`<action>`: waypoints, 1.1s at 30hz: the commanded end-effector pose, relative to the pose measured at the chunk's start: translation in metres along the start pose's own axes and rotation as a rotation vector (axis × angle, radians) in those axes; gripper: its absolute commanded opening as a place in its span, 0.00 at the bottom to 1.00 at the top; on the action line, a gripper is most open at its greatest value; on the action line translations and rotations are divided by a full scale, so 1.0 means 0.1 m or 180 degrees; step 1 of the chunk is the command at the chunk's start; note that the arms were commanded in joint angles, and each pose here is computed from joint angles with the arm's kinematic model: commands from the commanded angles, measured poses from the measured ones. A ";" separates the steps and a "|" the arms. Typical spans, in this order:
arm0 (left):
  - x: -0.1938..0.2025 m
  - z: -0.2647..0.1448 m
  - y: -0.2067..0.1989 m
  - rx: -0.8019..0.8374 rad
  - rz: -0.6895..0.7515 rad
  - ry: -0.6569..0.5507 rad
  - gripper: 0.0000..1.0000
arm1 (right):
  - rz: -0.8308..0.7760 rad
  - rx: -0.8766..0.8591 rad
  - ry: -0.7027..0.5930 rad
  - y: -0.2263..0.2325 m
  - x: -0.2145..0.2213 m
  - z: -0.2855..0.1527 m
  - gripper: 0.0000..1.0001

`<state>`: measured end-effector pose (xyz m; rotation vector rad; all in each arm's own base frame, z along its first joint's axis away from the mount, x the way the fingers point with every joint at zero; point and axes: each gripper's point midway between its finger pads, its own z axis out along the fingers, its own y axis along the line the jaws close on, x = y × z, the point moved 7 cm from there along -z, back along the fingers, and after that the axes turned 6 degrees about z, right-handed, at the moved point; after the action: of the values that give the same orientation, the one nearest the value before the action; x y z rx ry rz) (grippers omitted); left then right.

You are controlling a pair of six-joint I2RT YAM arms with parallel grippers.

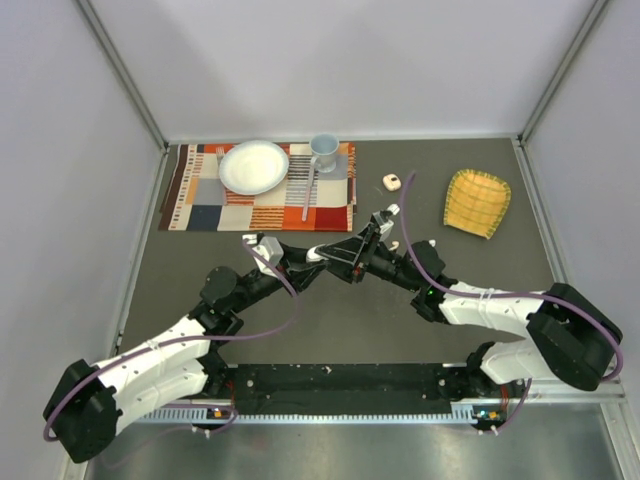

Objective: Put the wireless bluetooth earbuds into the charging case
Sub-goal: Pass from the left arm to the right, then pass from the right arm to the left

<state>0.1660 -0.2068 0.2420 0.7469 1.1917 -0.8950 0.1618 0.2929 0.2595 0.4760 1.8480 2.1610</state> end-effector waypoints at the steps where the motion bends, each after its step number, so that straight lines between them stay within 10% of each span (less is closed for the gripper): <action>1: -0.15 0.05 -0.02 0.0067 0.0029 -0.0143 0.27 | -0.0136 -0.0312 0.0075 0.25 0.08 -0.01 0.16; 4: -0.16 0.04 -0.02 0.0063 0.0056 -0.0162 0.17 | -0.0148 -0.0260 0.0044 0.22 0.07 -0.02 0.16; 13: -0.19 0.03 -0.02 0.0032 0.0049 -0.0270 0.42 | -0.0161 -0.0232 -0.0005 0.20 0.06 -0.03 0.17; 26: -0.18 0.05 -0.03 0.0088 0.0041 -0.0302 0.30 | -0.0106 -0.0278 0.0013 0.19 0.06 -0.03 0.17; 33: -0.16 0.06 -0.02 0.0083 0.0001 -0.0274 0.40 | -0.0065 -0.0432 0.0062 0.22 0.07 -0.03 0.17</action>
<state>0.1657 -0.2083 0.2484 0.7224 1.1530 -0.9175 0.1598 0.2898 0.2615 0.4612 1.8199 2.1650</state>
